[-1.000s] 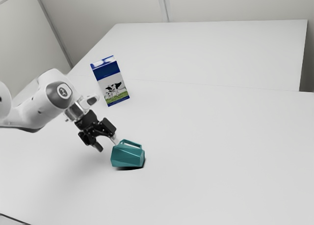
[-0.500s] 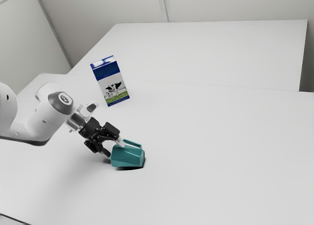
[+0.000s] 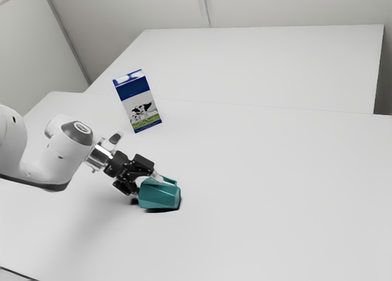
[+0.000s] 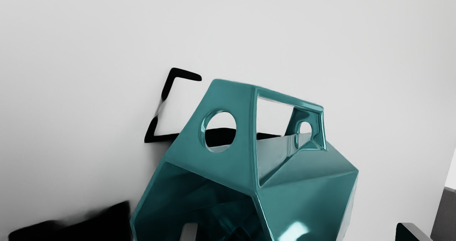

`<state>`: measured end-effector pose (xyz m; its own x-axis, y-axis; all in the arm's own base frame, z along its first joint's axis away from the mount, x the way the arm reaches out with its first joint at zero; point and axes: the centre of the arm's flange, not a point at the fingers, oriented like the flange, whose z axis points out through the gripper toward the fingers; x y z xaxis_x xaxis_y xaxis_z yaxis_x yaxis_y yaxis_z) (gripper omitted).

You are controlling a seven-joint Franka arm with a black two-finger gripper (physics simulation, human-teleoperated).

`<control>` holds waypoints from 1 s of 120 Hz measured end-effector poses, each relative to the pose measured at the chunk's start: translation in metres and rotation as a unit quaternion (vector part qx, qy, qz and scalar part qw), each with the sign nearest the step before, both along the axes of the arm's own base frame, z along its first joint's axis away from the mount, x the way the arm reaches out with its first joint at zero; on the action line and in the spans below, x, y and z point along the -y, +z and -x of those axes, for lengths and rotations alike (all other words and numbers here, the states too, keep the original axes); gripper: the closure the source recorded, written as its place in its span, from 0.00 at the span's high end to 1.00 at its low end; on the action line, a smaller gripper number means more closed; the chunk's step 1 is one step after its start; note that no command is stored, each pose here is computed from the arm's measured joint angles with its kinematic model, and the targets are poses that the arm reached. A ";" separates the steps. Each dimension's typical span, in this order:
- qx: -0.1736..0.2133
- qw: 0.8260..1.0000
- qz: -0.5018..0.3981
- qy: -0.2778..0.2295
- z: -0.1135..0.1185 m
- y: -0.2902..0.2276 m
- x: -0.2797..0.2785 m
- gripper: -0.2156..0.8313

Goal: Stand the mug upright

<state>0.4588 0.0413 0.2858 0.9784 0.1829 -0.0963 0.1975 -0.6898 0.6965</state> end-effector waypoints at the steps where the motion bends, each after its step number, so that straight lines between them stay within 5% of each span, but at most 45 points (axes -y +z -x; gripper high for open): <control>1: 0.000 1.000 0.000 0.000 0.000 0.000 0.000 0.79; 32: 0.009 1.000 0.012 -0.009 0.002 -0.007 0.012 0.76; 120: 0.045 0.999 0.012 -0.026 -0.003 0.000 0.013 0.26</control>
